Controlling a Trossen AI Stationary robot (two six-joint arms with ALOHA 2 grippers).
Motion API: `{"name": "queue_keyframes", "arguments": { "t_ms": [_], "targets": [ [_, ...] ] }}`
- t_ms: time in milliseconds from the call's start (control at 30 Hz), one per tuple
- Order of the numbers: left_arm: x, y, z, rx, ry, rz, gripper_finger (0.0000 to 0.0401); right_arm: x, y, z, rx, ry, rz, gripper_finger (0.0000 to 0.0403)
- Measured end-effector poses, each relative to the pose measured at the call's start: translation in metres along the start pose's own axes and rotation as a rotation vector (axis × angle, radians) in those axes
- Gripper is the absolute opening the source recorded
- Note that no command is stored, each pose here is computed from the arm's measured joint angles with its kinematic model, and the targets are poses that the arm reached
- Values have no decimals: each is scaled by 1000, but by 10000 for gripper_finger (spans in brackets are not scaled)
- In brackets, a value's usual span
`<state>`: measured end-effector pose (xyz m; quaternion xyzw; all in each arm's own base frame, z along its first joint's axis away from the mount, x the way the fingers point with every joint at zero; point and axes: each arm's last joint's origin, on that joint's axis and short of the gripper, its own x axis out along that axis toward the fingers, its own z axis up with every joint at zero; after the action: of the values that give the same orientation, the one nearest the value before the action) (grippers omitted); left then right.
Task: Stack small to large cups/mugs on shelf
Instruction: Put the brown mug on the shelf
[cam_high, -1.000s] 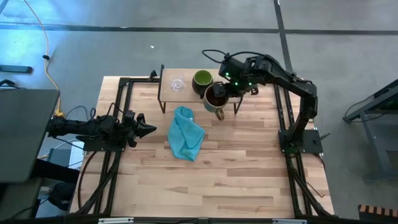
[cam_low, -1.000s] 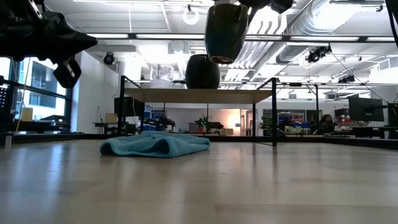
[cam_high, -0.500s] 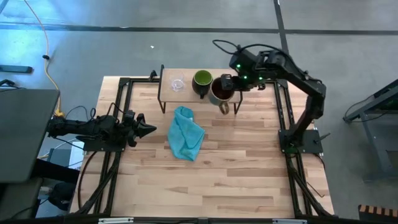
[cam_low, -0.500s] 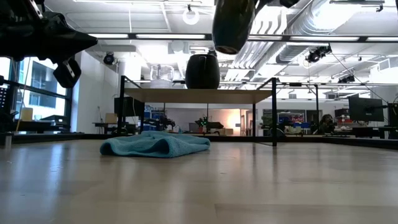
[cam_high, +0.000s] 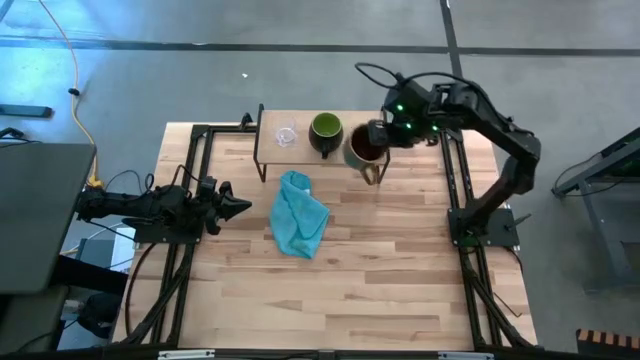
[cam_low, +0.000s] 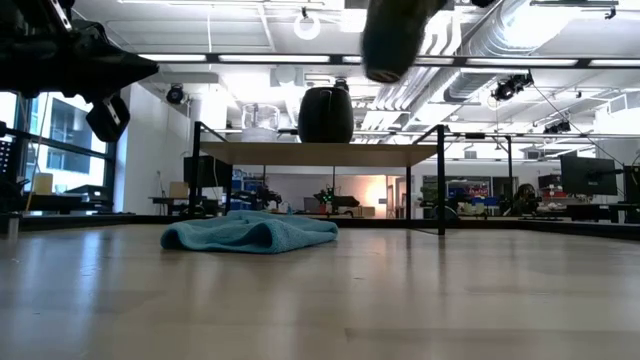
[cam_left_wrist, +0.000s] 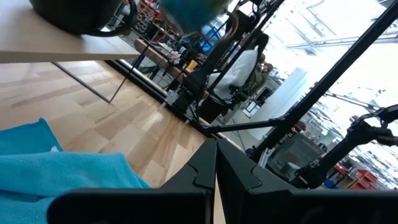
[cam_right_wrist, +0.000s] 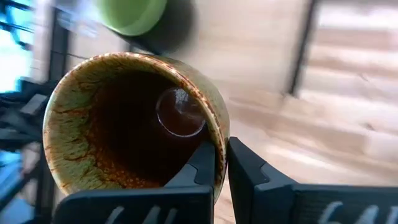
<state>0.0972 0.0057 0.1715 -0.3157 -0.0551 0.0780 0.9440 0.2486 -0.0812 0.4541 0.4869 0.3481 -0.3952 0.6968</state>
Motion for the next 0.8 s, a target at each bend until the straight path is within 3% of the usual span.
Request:
{"name": "queue_keyframes", "arguments": {
  "t_ms": [167,333,600,800],
  "targets": [
    [0,0,0,-3,0,0,1,10,-30,-21,56,71,-94,0],
    [0,1,0,-2,-15,21,1,8,-51,-30,85,87,-117,0],
    [0,2,1,-2,-47,64,1,5,-63,-13,149,43,-126,0],
    [0,2,2,-11,-63,84,1,23,-60,3,128,71,-145,0]
  ]
}}
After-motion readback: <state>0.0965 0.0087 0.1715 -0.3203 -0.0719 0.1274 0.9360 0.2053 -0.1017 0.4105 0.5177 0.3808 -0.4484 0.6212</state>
